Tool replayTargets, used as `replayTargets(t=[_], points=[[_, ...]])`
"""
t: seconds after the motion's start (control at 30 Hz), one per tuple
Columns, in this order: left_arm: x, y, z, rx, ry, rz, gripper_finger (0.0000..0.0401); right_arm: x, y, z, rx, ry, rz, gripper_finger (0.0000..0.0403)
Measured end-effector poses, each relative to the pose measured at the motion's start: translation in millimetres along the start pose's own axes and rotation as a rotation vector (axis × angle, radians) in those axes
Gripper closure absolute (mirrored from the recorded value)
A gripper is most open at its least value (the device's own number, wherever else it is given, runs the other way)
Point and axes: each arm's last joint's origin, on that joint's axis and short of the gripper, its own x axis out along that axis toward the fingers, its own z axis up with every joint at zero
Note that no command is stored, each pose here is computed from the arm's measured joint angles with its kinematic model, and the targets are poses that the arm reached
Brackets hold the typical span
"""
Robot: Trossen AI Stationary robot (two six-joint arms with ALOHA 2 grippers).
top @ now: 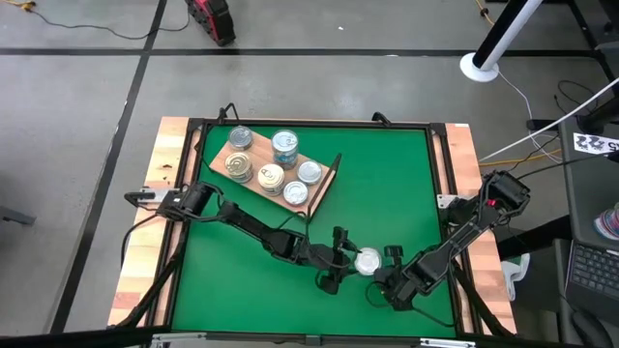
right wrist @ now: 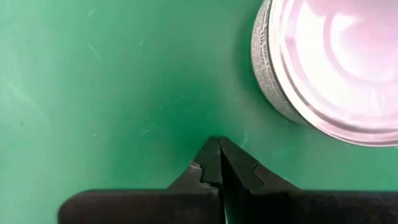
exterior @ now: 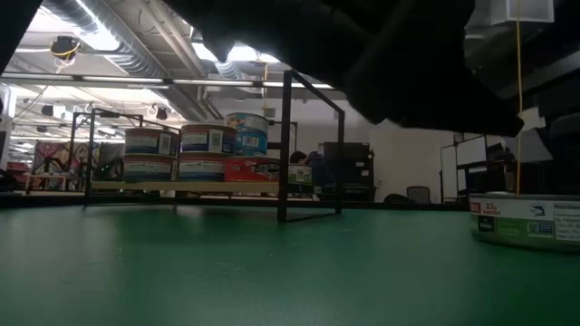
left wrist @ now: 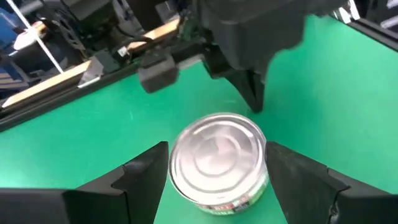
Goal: Stack canned seafood by type on shelf
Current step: Stack the green tuna can on top of the green tuna
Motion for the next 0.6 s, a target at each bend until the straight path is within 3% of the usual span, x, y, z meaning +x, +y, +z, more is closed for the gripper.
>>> replayTargets(t=[0.23, 0.6], points=[[0, -1, -2, 0.073, 0.013, -0.034, 0.0138, -16, -6, 0, -0.035, -0.048, -0.016, 0.0403], [0, -2, -2, 0.143, -0.004, -0.087, 0.0138, -30, -20, -5, -0.021, -0.113, -0.236, 0.0403]])
